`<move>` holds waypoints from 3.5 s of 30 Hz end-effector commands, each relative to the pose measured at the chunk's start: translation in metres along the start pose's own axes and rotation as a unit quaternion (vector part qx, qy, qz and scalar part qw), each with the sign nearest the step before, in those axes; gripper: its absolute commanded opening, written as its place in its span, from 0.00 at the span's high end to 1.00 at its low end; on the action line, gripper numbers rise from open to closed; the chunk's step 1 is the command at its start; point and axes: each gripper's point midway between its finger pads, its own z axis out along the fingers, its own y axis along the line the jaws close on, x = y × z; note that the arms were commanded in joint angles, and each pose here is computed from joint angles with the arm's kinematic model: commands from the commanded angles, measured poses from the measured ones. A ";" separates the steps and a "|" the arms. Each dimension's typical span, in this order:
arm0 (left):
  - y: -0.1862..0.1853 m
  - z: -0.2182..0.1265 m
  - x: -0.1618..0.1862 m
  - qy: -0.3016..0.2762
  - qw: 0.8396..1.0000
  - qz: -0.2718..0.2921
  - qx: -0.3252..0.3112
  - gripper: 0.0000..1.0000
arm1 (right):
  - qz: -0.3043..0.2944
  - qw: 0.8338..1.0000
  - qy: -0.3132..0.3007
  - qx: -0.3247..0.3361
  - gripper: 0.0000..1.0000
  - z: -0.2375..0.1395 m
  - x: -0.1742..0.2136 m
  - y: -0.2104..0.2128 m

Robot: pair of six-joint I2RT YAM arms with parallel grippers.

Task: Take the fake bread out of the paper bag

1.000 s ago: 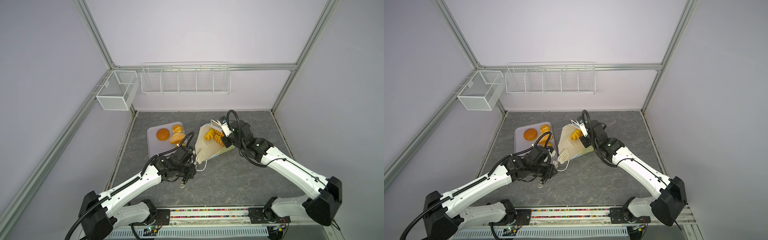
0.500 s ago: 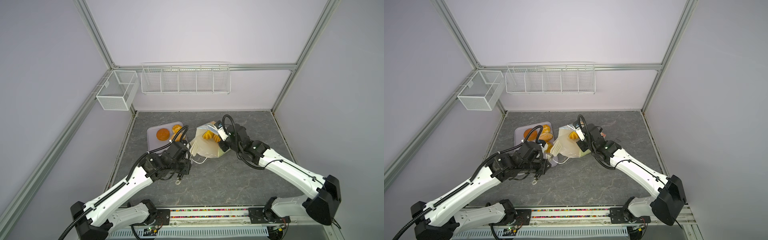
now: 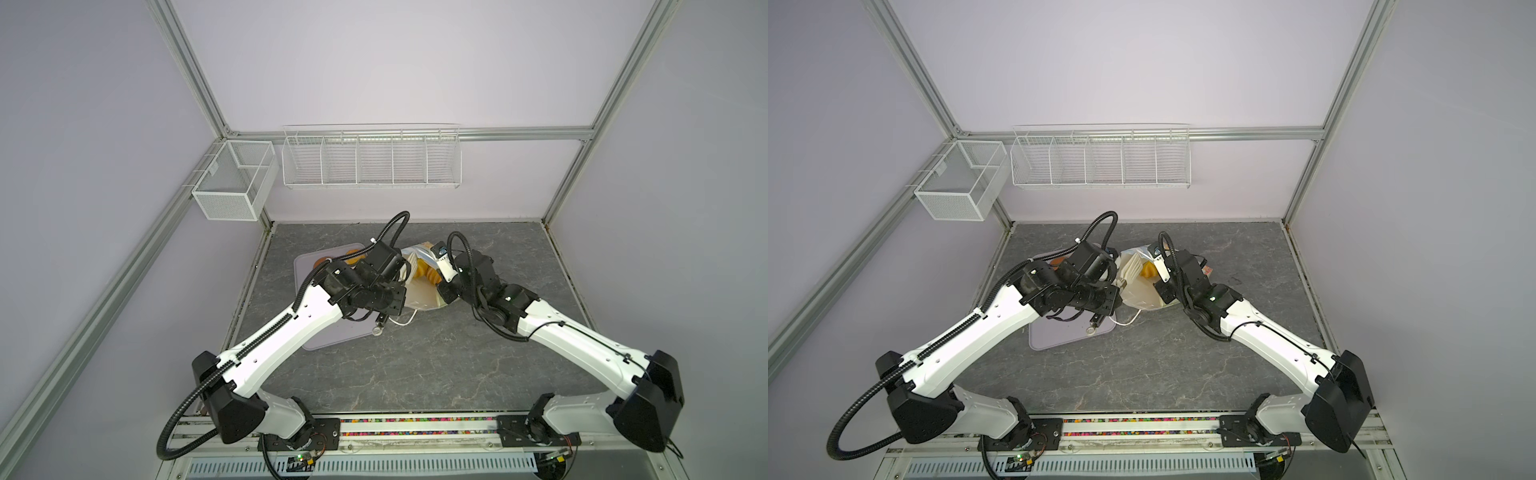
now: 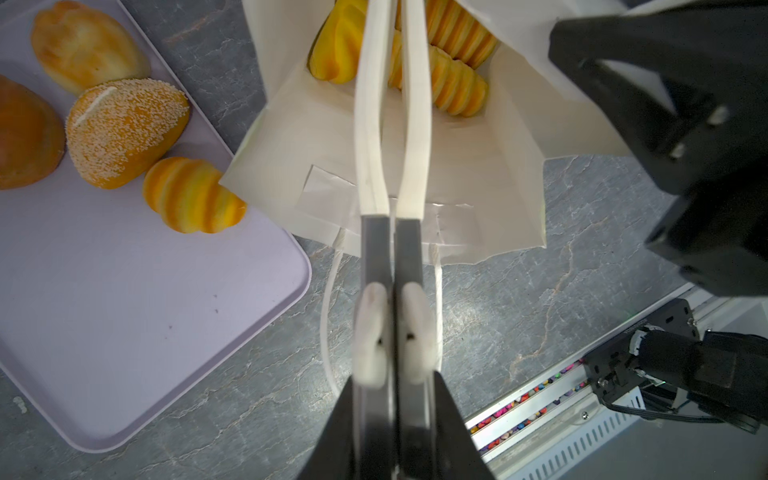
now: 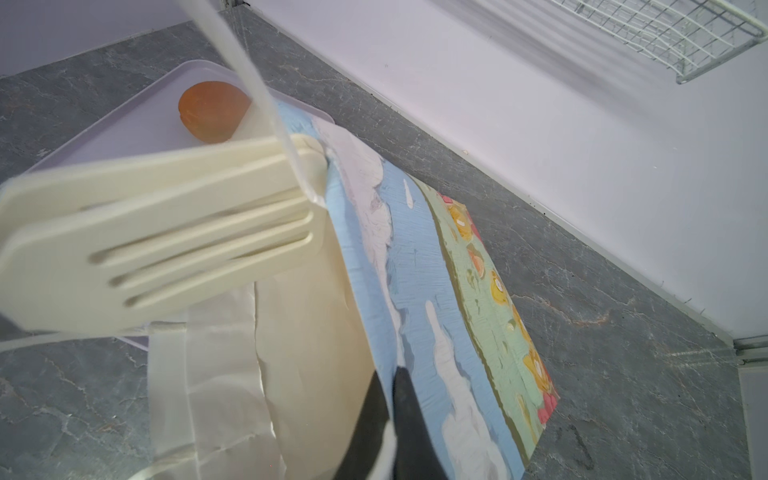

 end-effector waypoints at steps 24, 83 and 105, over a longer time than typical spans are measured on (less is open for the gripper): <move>0.005 0.026 0.018 0.017 1.000 -0.014 -0.003 0.74 | 0.024 1.000 -0.014 -0.005 0.93 -0.006 -0.009 0.000; 0.030 0.071 -0.028 0.055 0.990 0.069 -0.107 0.64 | 0.050 0.997 -0.049 -0.014 0.93 -0.019 -0.027 -0.003; 0.049 0.102 -0.022 0.047 0.982 0.113 -0.147 0.62 | 0.064 0.994 -0.068 -0.060 0.93 -0.022 -0.036 0.008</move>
